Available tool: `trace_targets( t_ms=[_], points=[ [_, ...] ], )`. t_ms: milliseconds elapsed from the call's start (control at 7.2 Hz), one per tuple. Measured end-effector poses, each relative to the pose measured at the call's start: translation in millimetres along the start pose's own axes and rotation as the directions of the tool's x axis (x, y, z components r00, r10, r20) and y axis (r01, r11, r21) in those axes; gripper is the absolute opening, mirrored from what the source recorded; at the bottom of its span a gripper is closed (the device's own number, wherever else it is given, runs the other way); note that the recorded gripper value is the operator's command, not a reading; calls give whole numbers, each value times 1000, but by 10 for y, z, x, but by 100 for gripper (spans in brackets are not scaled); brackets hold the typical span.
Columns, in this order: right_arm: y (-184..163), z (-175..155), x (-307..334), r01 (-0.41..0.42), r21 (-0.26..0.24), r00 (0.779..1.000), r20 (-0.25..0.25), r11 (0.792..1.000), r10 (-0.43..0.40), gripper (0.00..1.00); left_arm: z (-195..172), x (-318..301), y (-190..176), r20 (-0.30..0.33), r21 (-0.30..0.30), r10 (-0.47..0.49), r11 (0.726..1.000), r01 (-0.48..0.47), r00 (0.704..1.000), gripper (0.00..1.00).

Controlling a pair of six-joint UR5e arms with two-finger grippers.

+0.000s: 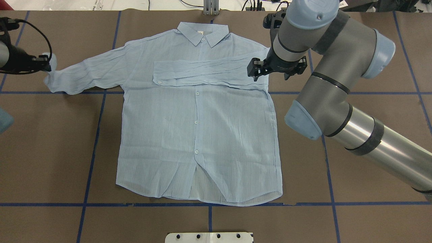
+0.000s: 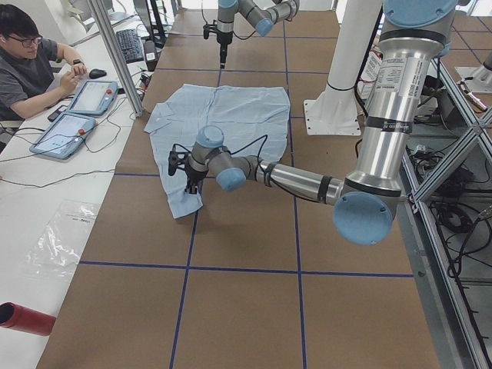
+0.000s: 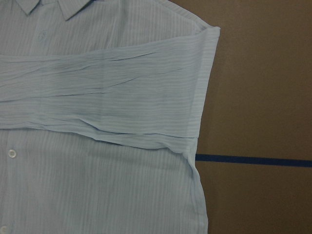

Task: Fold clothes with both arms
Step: 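Fold the other sleeve across the chest with the left gripper while the right gripper withdraws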

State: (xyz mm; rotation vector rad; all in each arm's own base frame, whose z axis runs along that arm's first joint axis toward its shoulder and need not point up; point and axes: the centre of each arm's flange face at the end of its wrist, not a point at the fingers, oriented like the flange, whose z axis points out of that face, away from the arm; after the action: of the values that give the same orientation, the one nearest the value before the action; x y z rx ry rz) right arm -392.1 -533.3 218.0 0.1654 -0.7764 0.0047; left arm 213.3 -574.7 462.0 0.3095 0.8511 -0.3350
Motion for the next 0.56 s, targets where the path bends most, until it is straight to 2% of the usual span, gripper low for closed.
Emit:
trace_targets(
  t_ms=[278, 555],
  points=[
    [16, 20, 438, 42, -11, 999, -18, 999, -43, 100, -162, 1164, -89, -45, -46, -154, 987, 152, 987, 0],
    [-10, -31, 937, 69, -30, 997, -20, 997, -70, 100, -113, 2380, 166, -83, -127, -330, 939, 318, 940, 0]
  ],
)
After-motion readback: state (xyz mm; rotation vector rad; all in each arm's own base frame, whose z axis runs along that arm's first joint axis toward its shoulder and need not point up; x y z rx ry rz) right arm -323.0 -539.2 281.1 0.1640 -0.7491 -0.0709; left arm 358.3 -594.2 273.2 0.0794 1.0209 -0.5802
